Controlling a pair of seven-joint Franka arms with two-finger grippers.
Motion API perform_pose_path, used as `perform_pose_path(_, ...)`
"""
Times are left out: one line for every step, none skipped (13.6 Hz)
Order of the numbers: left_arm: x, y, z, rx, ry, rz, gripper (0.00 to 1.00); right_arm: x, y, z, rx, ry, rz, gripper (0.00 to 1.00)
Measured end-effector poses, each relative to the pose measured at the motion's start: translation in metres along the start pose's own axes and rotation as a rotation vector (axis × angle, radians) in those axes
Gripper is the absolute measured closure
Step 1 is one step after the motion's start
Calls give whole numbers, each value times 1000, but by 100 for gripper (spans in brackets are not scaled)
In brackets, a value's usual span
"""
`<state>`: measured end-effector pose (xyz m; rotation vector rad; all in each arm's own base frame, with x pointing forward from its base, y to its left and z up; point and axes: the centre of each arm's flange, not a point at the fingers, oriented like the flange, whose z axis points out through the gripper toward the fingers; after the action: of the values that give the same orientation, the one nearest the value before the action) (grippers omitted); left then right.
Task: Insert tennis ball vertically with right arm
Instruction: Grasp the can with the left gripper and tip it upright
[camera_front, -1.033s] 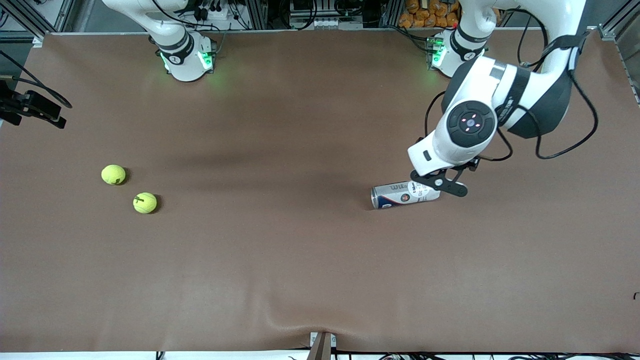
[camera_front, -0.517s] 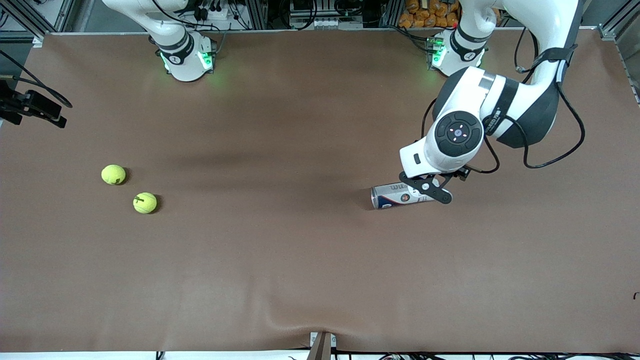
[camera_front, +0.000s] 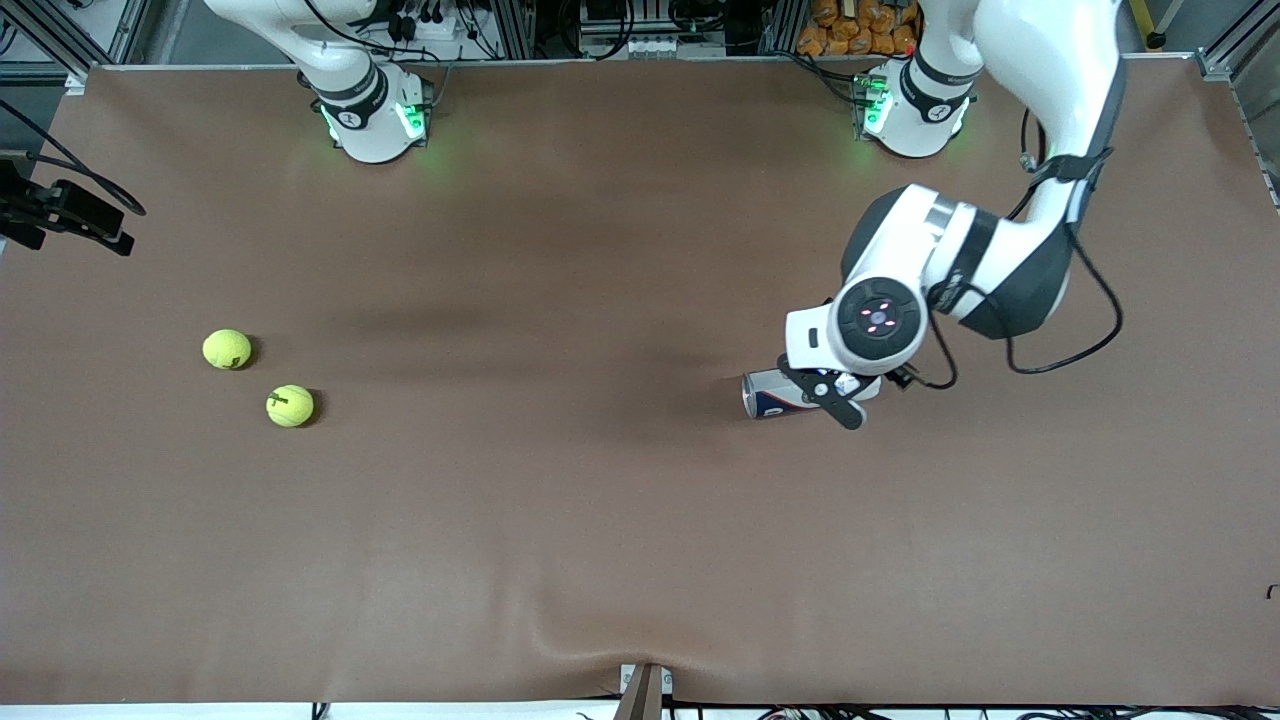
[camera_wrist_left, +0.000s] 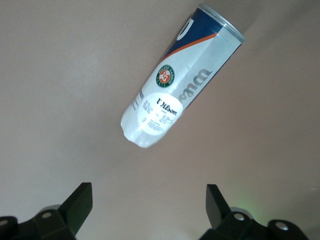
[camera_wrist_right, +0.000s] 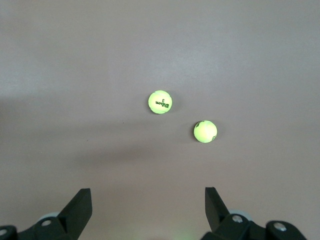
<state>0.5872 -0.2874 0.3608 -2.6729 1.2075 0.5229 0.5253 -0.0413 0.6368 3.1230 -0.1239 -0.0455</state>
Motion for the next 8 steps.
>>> perform_pose_path(8, 6, 7, 12, -6, 47, 0, 0, 0, 0, 0, 0, 0, 0)
perform_pose_path(16, 11, 15, 22, -16, 92, 0, 0, 0, 0, 0, 0, 0, 0)
perform_pose_path(22, 14, 23, 30, -25, 132, 0, 0, 0, 0, 0, 0, 0, 0)
perform_pose_path(29, 15, 32, 41, -29, 170, 0, 0, 0, 0, 0, -1, 0, 0)
perform_pose_path(35, 15, 41, 55, -37, 211, 0, 0, 0, 0, 0, -3, 0, 0)
perform_pose_path(40, 17, 50, 76, -53, 248, 0, 0, 0, 0, 0, -3, 0, 0)
perform_pose_path(45, 20, 56, 101, -71, 277, 0, 0, 0, 0, 0, -4, 0, 0)
perform_pose_path(48, 23, 60, 118, -86, 300, 0, 0, 0, 0, 0, -4, 0, 0)
